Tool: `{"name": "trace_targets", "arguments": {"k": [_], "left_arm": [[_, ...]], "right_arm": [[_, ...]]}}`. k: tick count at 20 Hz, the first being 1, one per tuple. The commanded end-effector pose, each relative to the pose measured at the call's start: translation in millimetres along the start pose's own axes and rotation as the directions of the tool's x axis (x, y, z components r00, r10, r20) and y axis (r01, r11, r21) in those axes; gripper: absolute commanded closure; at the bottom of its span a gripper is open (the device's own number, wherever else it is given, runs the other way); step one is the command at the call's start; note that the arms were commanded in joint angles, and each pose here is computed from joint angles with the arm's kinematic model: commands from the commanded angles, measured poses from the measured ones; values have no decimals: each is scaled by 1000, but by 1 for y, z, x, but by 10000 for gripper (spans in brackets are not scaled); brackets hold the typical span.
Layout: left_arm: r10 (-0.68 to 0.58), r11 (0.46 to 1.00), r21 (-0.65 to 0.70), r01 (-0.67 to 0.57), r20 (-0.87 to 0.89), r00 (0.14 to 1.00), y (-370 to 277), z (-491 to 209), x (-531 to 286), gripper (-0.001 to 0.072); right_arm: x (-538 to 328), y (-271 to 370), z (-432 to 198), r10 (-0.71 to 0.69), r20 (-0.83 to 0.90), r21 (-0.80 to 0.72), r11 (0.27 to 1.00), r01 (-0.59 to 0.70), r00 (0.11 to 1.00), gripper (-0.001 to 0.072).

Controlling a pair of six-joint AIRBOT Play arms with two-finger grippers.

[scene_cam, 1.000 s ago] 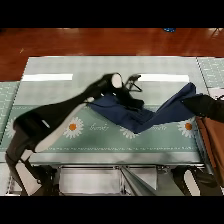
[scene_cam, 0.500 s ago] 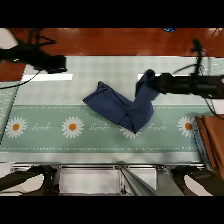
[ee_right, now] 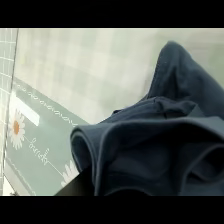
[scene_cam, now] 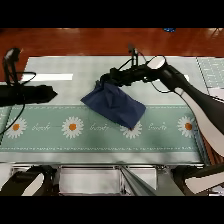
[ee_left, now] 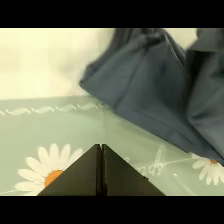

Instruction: Fold the shirts.

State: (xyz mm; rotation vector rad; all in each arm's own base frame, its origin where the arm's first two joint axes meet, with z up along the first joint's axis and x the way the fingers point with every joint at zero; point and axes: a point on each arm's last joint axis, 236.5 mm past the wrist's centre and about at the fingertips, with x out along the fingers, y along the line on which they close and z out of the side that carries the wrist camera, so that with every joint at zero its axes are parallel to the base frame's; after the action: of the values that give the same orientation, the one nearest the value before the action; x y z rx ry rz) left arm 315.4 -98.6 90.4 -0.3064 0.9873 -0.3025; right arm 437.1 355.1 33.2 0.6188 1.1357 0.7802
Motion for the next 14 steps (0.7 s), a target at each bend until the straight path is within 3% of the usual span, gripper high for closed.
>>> {"name": "trace_targets", "arguments": {"k": [1,2,3,6,10,12,14], "left_arm": [[-31,999,-12,31,-31,999,-5,-30,20,686],[-33,999,-9,32,-37,999,-5,-34,26,686],[-34,999,-7,34,-37,999,-6,-36,31,686],[-21,999,-28,21,-11,1000,2,-30,45,686],[39,994,-105,-27,113,993,32,17,17,686],[79,989,-139,-52,196,977,46,47,-17,686],[122,984,-162,-76,295,948,57,72,-56,686]], "right_arm": [[42,-3,-10,17,-50,38,999,-15,999,663],[47,-5,-13,18,-60,57,998,-15,998,535],[51,-5,-19,21,-78,58,998,-16,997,299],[36,-1,-28,43,-141,43,998,-37,989,300],[-64,8,-22,26,-210,-24,999,-32,977,306],[-138,-6,-11,-152,-143,-118,984,136,978,306],[-217,-38,-7,-420,7,-138,898,417,908,306]]}}
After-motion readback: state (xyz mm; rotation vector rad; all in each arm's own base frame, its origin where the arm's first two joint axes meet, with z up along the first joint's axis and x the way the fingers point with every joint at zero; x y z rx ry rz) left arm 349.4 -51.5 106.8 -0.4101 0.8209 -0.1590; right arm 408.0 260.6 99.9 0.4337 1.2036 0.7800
